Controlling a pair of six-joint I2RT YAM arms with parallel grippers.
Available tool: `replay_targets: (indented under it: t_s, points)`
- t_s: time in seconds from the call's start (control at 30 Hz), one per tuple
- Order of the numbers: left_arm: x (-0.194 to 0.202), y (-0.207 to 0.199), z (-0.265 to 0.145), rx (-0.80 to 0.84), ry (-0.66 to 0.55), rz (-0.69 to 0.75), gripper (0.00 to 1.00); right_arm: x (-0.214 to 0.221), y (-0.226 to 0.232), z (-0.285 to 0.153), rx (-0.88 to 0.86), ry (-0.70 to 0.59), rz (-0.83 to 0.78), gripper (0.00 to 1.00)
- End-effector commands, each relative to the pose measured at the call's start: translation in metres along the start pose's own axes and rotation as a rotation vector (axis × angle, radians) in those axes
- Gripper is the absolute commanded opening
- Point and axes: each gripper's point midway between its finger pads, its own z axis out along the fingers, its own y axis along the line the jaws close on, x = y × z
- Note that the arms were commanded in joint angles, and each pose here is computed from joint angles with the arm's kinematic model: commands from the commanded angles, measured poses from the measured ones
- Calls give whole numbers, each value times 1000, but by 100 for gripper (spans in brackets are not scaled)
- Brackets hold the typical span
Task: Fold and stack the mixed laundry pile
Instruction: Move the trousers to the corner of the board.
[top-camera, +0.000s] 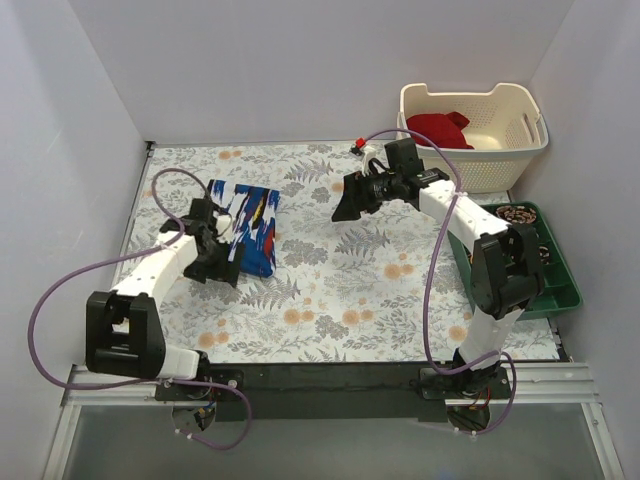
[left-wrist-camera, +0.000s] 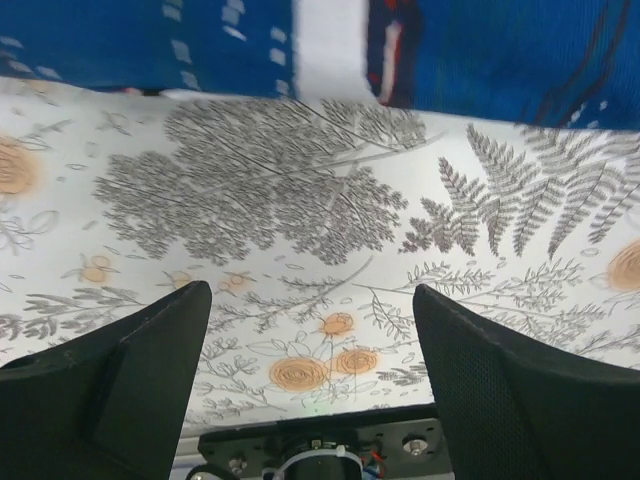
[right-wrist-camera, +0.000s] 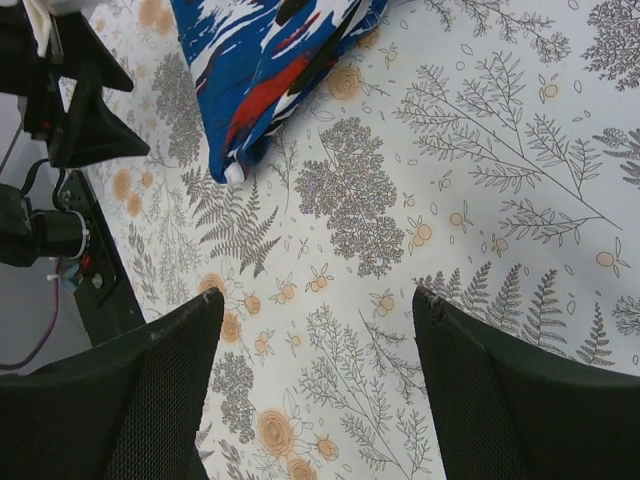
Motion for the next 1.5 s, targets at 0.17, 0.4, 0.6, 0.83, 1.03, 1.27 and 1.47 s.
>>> replay_targets:
  t_s: [0.17,0.4,0.6,0.83,1.03,1.27,1.47]
  points:
    - [-17,-19,51,-85,27,-57,82,-4,-13,-2,42,-8,-6,81]
    - [-77,-35,82,-34,-84,-175,84,-9,-25,-13,65,-29,7,82]
    - [-137,-35,113,-35,-140,-241,84,-8,-35,-17,73,-36,32,83]
    - [-202,-17,142,-67,-220,-211,84,-17,-40,-25,72,-61,40,84]
    - [-225,24,150,-81,-238,-190,84,-22,-39,-33,71,-78,28,84]
    - [-243,28,133,-77,-280,-136,86,-62,-46,-61,163,-142,-59,86]
    - [-236,-6,35,108,-407,-53,92,-140,-79,-159,493,-304,-292,98]
